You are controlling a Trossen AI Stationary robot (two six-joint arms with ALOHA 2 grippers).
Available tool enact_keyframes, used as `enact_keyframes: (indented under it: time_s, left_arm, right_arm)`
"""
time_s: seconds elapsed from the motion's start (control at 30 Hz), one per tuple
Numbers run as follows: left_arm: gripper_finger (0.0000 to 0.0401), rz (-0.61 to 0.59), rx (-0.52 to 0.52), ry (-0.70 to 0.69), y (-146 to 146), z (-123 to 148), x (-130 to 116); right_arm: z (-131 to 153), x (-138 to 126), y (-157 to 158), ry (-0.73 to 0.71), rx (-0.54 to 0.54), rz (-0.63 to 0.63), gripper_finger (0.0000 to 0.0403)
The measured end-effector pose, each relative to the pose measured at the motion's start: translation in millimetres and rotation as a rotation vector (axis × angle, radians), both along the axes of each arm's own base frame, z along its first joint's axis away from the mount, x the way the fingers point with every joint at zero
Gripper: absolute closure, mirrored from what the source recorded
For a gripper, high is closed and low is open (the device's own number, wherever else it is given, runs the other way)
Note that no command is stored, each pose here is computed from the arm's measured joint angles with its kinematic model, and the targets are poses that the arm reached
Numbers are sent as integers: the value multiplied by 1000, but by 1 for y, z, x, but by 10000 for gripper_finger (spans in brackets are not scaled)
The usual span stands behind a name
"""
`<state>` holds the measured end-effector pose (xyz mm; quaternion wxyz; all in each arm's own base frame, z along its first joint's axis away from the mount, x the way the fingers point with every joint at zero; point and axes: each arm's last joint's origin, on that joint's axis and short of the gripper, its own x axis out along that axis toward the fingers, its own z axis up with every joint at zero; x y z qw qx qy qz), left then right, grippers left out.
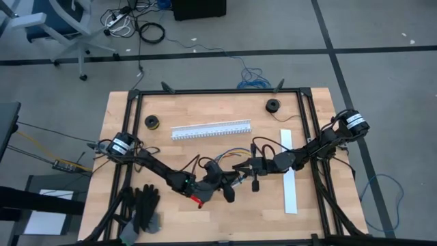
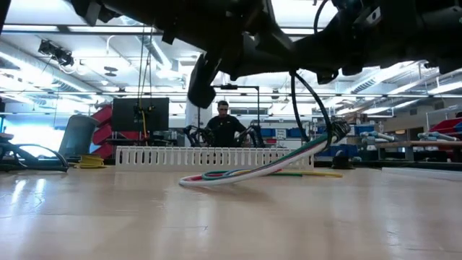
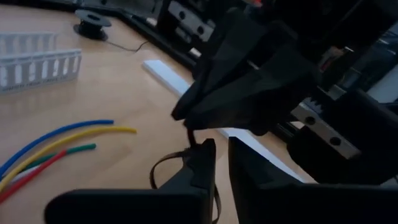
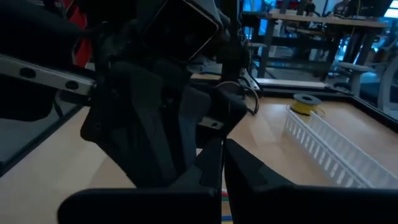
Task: Ziptie cables
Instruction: Insert zip tie on the cable wire
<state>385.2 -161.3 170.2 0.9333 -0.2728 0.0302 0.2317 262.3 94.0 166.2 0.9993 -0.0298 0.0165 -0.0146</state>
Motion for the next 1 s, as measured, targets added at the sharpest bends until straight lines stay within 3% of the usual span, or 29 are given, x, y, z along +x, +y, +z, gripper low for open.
enact_keyframes:
  time_s: [0.73,0.87,1.0]
  left_arm:
    - [387,36,-30,5,-1,-3,-2]
    - [387,19,6,57,-5,-7,-6]
    - [387,7,26,100,-8,-14,-11]
  right_arm:
    - [-5,1,-5,47,-12,-10,403]
    - [-4,-2,-5,67,-53,-152,403]
    - [12,-19,1,49,-160,-346,403]
